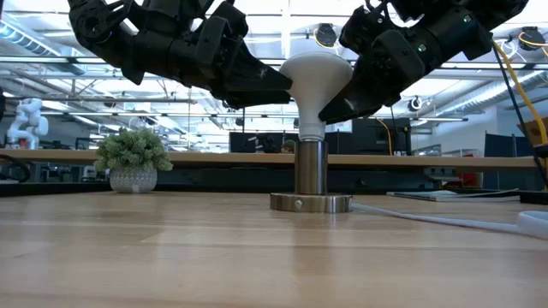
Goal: Screw lightbulb
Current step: Insert the white light bulb into the gold lamp
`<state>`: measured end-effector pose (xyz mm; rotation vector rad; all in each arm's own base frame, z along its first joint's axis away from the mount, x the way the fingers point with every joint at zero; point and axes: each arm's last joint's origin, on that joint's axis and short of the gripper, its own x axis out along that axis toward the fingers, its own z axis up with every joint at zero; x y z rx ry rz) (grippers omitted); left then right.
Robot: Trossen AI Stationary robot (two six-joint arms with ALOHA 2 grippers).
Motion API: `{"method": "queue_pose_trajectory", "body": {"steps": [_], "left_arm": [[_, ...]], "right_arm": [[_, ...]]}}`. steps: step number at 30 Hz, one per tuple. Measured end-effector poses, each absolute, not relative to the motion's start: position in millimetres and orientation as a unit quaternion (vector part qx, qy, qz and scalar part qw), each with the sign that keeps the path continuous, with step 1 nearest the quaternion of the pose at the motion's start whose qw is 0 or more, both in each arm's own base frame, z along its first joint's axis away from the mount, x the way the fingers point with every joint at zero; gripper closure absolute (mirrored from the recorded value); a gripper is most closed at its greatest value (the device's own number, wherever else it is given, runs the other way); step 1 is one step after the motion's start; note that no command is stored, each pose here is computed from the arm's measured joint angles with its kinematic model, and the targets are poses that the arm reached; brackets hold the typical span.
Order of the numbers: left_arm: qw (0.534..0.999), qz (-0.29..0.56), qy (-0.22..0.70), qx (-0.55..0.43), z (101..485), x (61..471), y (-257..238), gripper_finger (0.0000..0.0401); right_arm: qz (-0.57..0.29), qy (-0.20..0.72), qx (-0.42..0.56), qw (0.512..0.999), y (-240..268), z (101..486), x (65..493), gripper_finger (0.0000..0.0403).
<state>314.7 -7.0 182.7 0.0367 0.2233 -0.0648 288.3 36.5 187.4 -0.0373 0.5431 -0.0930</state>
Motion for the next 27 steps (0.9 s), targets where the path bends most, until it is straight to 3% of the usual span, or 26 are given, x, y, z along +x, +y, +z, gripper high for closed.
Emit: {"method": "queue_pose_trajectory", "body": {"steps": [15, 27], "left_arm": [[0.988, 0.039, 0.124, 0.081, 181, 314, -3, 0.0142], [0.989, 0.011, 0.123, 0.079, 181, 314, -13, 0.0142]], "right_arm": [[-0.106, 0.266, -0.085, 0.954, 29, 188, 288, 0.0193], [-0.092, 0.254, -0.062, 0.961, 40, 190, 288, 0.0193]]}}
